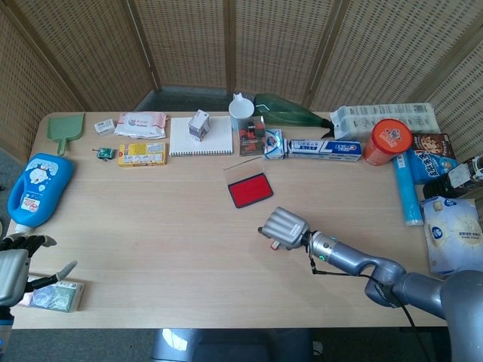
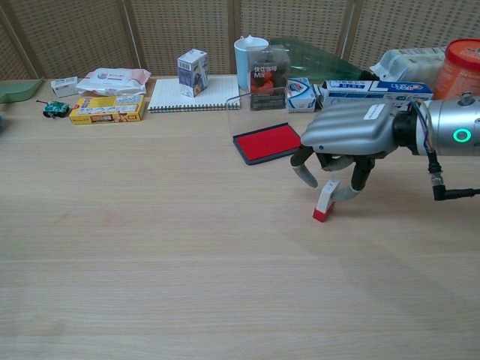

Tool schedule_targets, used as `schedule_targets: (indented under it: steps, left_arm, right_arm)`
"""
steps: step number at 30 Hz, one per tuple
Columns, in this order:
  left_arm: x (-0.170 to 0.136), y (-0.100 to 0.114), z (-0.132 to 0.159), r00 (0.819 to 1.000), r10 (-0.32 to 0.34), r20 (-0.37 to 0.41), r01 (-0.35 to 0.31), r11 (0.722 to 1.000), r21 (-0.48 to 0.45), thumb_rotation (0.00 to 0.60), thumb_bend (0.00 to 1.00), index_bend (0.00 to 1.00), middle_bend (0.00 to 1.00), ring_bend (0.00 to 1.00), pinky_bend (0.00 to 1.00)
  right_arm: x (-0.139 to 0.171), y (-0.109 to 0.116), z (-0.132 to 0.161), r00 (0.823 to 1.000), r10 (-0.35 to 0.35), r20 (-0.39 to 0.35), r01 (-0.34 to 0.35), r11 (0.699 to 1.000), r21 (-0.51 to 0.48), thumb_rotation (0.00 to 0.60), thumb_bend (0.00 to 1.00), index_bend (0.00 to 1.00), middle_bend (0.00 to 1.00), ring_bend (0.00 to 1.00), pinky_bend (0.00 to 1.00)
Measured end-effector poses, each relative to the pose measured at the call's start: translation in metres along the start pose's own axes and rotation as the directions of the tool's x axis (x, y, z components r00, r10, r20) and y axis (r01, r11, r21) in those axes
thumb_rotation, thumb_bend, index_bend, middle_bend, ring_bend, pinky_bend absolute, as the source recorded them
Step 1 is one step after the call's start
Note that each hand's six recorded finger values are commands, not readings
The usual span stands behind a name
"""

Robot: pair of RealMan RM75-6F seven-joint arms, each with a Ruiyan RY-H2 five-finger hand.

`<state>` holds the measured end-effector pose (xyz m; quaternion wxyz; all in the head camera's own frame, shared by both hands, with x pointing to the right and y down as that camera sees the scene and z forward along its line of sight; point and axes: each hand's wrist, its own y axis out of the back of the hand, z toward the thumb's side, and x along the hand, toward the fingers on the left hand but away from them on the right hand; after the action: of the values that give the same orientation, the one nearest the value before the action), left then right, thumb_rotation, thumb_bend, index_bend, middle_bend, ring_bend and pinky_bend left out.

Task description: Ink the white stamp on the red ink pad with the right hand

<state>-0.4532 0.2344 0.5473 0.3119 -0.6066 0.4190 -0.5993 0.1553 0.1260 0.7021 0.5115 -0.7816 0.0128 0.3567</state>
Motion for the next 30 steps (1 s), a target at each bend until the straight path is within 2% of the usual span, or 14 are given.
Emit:
schedule_targets:
  steps: [10,19,30]
  left_arm:
    - [-0.0007,-0.0004,-0.0010,1.000,0.001,0.002,-0.001,1.000,-0.002,0.191,0.12,0.37,0.40,0.31,0.18]
    - [-0.0016,0.0003,-0.0022,1.000,0.004,0.001,-0.004,1.000,-0.002,0.188,0.12,0.37,0.40,0.31,0.18]
    - [-0.0009,-0.0002,-0.0027,1.000,0.003,0.002,-0.003,1.000,-0.001,0.191,0.12,0.37,0.40,0.31,0.18]
  right_arm:
    - [-0.0004,-0.0035,-0.0010,1.000,0.009,0.014,-0.009,1.000,-0.007,0.600,0.32,0.53,1.00,1.00,1.00]
    - [-0.0010,-0.0049,-0.0006,1.000,0.017,0.018,-0.017,1.000,-0.015,0.600,0.39,0.54,1.00,1.00,1.00]
    - [-0.0022,-0.0060,-0.0011,0.999,0.028,0.030,-0.027,0.999,-0.047,0.600,0.42,0.63,1.00,1.00,1.00]
